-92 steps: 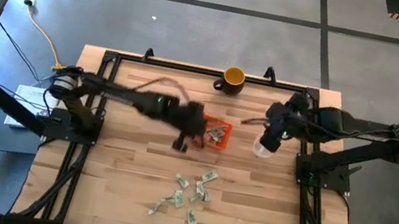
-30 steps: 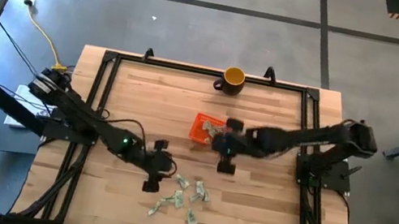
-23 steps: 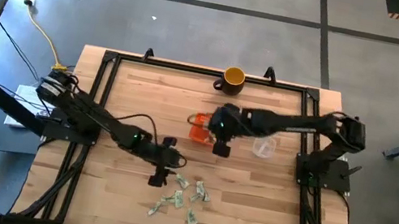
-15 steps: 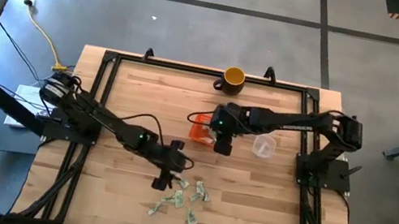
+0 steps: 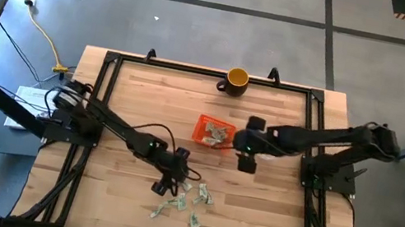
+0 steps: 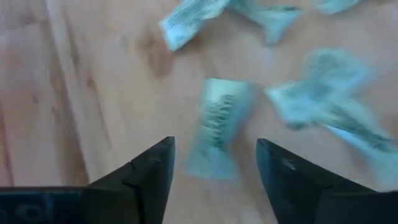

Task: Pick and place items into bin
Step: Put the white stevia packet into the orange bin

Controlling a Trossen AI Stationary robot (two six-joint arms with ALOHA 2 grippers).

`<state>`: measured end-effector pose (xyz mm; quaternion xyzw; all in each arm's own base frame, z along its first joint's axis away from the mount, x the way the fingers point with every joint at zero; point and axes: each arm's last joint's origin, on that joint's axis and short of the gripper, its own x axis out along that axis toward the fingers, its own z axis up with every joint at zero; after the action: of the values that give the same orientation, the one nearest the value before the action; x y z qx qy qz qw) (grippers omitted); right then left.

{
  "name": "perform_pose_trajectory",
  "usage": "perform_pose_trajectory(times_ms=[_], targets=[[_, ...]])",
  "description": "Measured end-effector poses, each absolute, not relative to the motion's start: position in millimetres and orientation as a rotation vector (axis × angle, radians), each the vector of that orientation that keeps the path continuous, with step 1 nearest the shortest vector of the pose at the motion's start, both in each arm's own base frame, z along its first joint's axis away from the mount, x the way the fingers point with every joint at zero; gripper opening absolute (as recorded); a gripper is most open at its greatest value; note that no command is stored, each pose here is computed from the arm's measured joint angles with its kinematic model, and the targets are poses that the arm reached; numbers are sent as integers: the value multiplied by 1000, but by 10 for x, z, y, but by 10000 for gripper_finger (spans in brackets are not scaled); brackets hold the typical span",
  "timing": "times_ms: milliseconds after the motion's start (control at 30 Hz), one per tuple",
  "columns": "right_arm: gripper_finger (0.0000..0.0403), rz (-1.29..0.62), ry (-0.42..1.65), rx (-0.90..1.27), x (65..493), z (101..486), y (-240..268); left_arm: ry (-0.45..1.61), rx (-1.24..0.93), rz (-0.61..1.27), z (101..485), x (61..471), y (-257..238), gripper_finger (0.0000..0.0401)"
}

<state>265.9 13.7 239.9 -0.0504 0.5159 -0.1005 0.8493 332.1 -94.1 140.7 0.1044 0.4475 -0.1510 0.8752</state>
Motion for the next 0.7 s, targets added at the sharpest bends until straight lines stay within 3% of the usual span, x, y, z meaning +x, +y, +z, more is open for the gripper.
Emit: perform_pose_trajectory(times_ms=[200,400,467,600,700], targets=[[334,-312,1057,-44,2472,2356,242,953,280,-310,1306,3429,-962,187],[334,-375,1060,-19,2368,2314,282,999,330,-290,1440,3485,-900,34],[334,-398,1063,-28,2340,2310,279,1002,337,-264,1581,3555,-832,22],[334,-426,1046,-53,2310,2342,278,1041,348,-208,1907,3710,-634,41],[334,-440,1025,-58,2288,2380,269,1004,434,-139,2208,3856,-416,24]])
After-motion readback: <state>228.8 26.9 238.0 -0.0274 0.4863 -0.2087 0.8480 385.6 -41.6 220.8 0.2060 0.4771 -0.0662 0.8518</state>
